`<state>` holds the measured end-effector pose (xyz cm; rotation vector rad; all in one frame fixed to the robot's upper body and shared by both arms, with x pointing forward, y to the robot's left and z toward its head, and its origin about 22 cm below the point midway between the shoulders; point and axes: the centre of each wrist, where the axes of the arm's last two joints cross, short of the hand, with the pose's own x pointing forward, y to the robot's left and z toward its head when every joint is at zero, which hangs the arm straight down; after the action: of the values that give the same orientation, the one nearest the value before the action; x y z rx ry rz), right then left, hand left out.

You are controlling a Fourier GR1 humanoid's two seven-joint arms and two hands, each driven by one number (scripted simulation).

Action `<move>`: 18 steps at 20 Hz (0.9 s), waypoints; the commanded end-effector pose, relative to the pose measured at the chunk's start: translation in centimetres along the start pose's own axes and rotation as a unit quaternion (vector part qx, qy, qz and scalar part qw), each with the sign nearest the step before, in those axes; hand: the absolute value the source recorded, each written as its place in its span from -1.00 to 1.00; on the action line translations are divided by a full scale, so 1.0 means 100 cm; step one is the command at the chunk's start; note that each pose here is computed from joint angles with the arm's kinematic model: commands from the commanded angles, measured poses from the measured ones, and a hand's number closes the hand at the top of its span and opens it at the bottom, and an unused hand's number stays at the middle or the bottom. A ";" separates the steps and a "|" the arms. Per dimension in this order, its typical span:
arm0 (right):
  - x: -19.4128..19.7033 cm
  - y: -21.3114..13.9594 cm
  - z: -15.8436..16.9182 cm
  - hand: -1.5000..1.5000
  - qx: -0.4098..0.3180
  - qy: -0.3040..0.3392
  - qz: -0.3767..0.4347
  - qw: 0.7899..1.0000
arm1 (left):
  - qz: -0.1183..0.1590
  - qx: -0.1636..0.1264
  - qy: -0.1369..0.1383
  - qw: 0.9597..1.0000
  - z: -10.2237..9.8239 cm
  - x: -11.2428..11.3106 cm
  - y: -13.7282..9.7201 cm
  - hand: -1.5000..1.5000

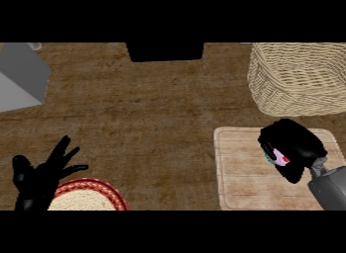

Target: Pick the cupcake from the cutting board and place it in the basket

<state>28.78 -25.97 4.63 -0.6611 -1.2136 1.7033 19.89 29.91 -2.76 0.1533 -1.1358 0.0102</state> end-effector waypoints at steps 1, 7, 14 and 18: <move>0.050 0.012 -0.012 1.00 -0.032 0.112 -0.056 0.992 | -0.012 0.008 0.060 0.998 0.004 -0.020 0.010 0.00; 0.098 -0.023 -0.008 1.00 -0.196 0.099 -0.312 0.925 | -0.005 0.009 0.064 0.998 0.005 -0.019 0.007 0.00; 0.119 -0.105 0.058 1.00 -0.383 0.082 -0.380 0.838 | -0.006 0.007 0.065 0.998 -0.003 -0.015 0.000 0.00; 0.108 -0.143 0.094 1.00 -0.409 0.135 -0.378 0.820 | -0.014 -0.002 0.071 0.997 0.002 -0.025 -0.008 0.00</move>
<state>23.52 -17.69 18.29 -0.6741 -1.6816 0.4758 20.34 29.31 -2.57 0.1358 -1.1302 0.0064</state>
